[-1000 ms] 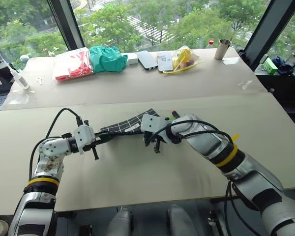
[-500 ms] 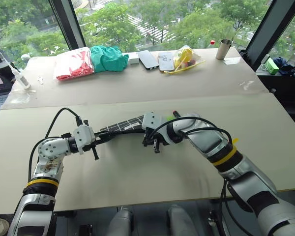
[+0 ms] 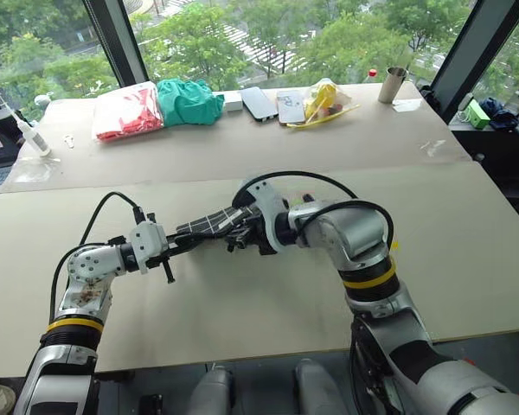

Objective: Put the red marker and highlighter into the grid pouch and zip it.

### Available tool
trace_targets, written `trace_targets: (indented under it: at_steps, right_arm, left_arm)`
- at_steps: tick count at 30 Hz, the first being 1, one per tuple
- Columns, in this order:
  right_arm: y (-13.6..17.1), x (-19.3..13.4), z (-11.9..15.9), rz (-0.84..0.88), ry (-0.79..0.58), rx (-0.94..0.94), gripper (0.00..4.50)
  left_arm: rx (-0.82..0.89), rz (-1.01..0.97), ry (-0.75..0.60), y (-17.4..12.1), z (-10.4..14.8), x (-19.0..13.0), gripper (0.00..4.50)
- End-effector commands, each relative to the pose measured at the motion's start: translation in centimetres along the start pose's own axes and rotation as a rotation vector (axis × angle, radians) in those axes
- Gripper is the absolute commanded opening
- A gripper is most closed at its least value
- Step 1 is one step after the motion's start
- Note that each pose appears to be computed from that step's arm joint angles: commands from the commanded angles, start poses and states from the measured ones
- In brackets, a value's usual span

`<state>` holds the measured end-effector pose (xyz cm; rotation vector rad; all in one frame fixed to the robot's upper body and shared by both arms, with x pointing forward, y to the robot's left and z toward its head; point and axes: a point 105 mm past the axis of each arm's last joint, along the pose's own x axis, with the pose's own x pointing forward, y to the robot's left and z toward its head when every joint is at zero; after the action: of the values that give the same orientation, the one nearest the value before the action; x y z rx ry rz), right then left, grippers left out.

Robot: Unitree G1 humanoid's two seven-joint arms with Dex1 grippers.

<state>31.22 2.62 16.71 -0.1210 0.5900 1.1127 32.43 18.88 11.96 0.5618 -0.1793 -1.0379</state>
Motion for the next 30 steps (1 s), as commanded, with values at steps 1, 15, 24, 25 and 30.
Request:
trace_targets:
  at_steps: [1, 15, 24, 25, 30]
  right_arm:
    - [1.2, -0.3, 0.6, 0.036, 0.005, -0.021, 0.06]
    - [-2.5, 2.1, -1.1, -0.128, 0.103, -0.192, 0.06]
    - [0.5, 2.0, 1.5, 0.018, 0.035, -0.120, 0.06]
    - [1.1, 2.0, 1.6, 0.052, 0.034, -0.117, 0.06]
    - [2.4, 2.1, 1.2, 0.121, 0.058, -0.109, 0.06]
  left_arm:
    - [0.032, 0.011, -0.034, 0.6, 1.0, 0.3, 0.00]
    - [0.029, 0.022, -0.045, 0.4, 1.1, 0.5, 0.00]
    - [0.027, 0.025, -0.037, 0.5, 0.9, 0.2, 0.00]
    - [0.026, 0.024, -0.037, 0.5, 0.8, 0.2, 0.00]
    - [0.024, 0.019, -0.041, 0.4, 0.7, 0.4, 0.00]
